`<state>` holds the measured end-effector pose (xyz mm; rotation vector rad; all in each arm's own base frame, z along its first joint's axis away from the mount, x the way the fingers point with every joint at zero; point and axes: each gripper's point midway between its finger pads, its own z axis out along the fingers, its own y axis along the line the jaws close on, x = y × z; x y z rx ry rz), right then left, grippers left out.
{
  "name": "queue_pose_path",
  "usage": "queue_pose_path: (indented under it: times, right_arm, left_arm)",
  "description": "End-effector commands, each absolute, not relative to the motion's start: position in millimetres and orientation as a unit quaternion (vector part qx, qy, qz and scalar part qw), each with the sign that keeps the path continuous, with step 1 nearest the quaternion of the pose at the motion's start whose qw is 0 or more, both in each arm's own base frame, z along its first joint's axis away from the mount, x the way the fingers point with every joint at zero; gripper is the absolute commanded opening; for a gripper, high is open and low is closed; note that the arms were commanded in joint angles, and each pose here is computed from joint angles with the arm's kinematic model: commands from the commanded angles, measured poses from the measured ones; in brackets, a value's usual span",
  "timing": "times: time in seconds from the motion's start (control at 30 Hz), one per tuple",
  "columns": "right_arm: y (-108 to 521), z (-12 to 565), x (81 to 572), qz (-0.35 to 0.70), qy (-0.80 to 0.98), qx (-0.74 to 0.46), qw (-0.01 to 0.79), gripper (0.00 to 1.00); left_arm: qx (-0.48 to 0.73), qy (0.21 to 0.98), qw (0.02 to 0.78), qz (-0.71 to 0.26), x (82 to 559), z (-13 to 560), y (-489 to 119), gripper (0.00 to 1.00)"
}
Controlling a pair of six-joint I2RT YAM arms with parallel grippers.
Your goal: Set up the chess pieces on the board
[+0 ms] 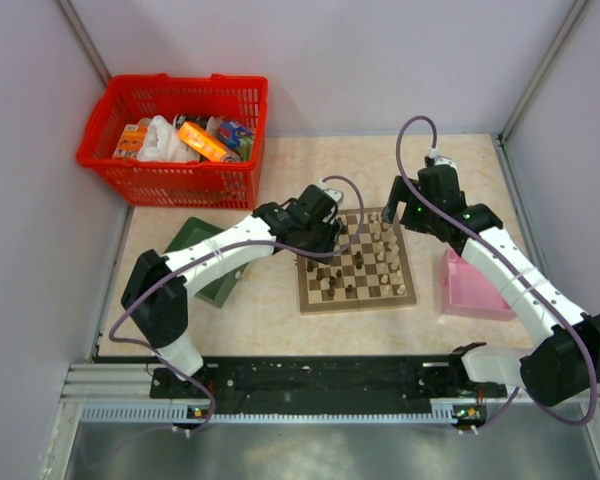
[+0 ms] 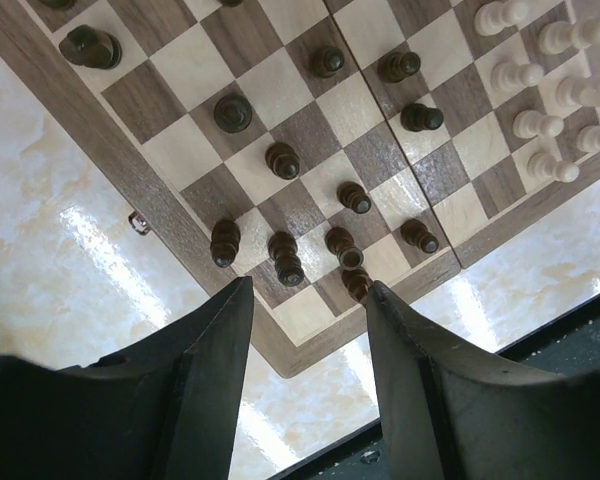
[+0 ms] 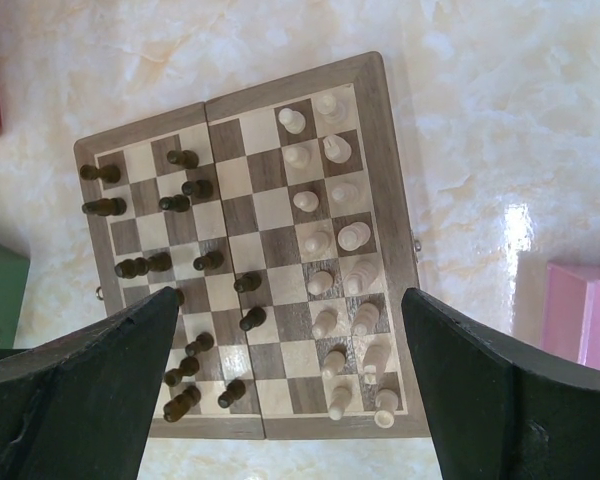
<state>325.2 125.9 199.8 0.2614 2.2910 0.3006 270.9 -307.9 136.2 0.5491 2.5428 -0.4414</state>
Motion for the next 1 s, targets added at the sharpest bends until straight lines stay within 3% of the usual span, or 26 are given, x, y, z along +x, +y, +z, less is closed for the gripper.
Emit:
queue_pose_path:
  times: [0.0, 0.3, 0.5, 0.97]
  right_arm:
    - [128.9, 203.6, 332.6, 0.13, 0.897, 0.108, 0.408, 0.93]
    - [129.4, 204.3, 334.0, 0.131, 0.897, 0.108, 0.409, 0.93]
    - [131.7, 205.9, 334.8, 0.134, 0.897, 0.105, 0.408, 0.93]
    - [135.7, 206.8, 336.2, 0.143, 0.897, 0.104, 0.404, 0.93]
  left_arm:
    - [0.2, 0.93, 0.267, -0.154, 273.2, 142.3, -302.3, 0.55]
    - [0.198, 0.931, 0.275, -0.134, 292.5, 142.0, -311.8, 0.55]
    - [0.143, 0.94, 0.299, -0.076, 305.6, 145.8, -281.0, 0.53]
    - [0.1, 0.952, 0.271, -0.103, 292.7, 121.8, -254.9, 0.47]
